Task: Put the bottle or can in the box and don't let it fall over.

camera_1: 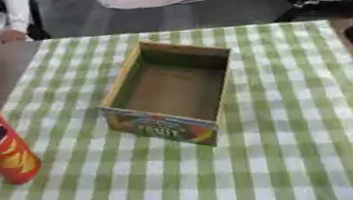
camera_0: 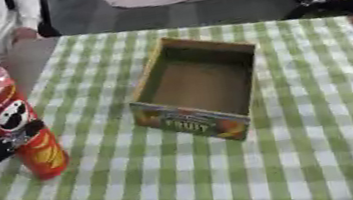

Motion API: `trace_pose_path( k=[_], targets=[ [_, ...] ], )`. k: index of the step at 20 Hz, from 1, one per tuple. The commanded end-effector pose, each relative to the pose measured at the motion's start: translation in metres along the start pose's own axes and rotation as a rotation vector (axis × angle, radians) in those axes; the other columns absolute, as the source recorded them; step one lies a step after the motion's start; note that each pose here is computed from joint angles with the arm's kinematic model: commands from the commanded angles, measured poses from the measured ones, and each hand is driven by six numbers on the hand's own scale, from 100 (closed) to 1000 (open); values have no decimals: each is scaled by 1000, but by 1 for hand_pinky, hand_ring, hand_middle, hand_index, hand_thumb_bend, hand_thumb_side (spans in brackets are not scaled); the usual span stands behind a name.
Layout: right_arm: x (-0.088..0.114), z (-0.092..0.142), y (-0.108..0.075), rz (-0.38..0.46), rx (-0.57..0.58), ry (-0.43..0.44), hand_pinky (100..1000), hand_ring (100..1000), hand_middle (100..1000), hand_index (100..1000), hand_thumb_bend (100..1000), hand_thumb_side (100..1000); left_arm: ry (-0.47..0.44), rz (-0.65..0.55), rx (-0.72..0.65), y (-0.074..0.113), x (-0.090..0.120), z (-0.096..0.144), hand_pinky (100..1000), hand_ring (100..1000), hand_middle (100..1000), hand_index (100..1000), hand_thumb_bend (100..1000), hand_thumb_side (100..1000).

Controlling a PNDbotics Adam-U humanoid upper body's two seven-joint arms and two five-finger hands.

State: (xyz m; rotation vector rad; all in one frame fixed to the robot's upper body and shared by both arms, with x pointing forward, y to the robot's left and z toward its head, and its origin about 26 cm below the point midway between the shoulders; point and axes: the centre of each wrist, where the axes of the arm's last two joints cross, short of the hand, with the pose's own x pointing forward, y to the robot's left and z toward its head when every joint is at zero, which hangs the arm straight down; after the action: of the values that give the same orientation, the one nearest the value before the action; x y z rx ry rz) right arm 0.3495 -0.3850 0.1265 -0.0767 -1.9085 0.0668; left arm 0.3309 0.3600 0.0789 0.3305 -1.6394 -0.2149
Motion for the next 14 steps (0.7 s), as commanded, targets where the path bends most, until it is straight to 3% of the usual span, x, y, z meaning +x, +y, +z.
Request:
trace_pose_path(
  k=[1,14],
  targets=[
    [12,-5,-4,24,3,-25,663,824,910,834,747,248,-36,7,32,4,9,-5,768,760,726,759,886,309],
    [9,-3,-5,27,-5,-10,661,820,907,831,745,241,-73,70,60,-5,10,-7,656,633,652,683,822,222]
  ],
)
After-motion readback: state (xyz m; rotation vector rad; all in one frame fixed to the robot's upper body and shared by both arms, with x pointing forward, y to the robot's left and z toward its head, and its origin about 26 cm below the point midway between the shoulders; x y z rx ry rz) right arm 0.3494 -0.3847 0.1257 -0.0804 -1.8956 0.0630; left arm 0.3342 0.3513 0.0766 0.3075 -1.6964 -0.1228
